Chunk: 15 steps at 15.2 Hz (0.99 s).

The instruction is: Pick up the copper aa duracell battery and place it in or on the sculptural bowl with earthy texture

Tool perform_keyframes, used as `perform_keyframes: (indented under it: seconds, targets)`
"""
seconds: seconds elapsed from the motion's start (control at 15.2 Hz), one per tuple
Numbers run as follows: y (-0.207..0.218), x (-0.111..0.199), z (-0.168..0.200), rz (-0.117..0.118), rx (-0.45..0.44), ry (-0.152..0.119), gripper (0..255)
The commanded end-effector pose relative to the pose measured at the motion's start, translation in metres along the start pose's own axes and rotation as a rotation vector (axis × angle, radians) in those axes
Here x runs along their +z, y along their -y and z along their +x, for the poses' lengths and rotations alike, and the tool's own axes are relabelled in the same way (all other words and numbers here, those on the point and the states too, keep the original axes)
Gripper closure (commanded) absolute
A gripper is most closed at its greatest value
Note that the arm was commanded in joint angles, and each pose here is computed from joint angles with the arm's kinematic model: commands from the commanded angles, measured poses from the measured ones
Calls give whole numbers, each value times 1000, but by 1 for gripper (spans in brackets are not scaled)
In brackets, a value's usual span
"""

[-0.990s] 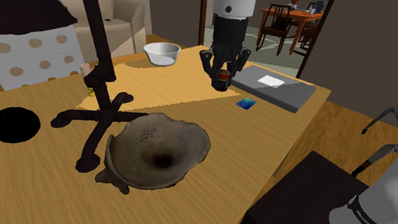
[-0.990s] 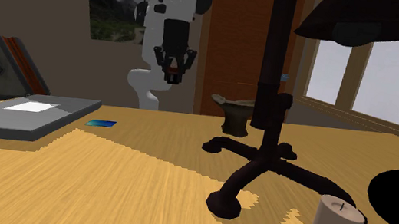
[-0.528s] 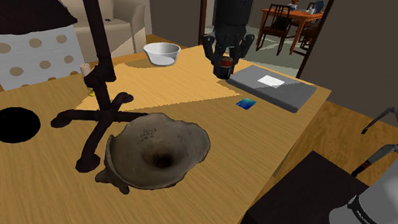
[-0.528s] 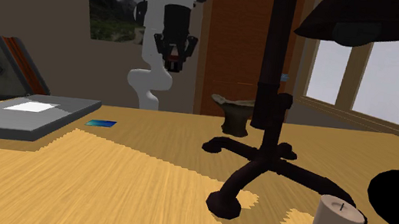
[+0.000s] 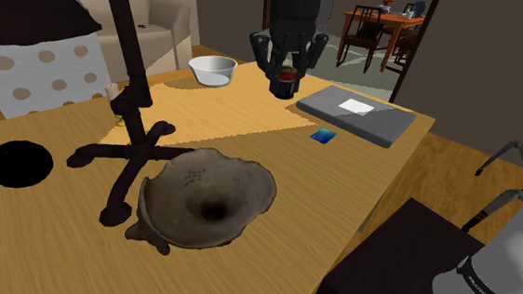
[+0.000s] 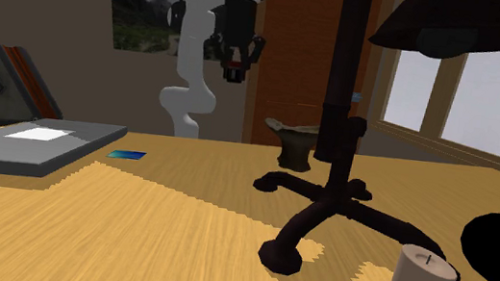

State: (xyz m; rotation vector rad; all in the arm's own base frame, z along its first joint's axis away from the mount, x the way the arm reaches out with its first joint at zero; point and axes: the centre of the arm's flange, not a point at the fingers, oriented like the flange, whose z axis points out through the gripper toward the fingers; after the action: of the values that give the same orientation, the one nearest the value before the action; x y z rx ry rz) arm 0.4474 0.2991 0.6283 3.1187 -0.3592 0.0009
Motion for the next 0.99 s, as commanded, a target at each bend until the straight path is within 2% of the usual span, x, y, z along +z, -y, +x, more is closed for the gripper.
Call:
perform_keyframes:
  seconds: [0.0,0.86,0.92]
  targets:
    - [24,-1,-10,0,2,0,255]
    - [180,1,-83,0,2,0,255]
    - [180,7,-83,0,2,0,255]
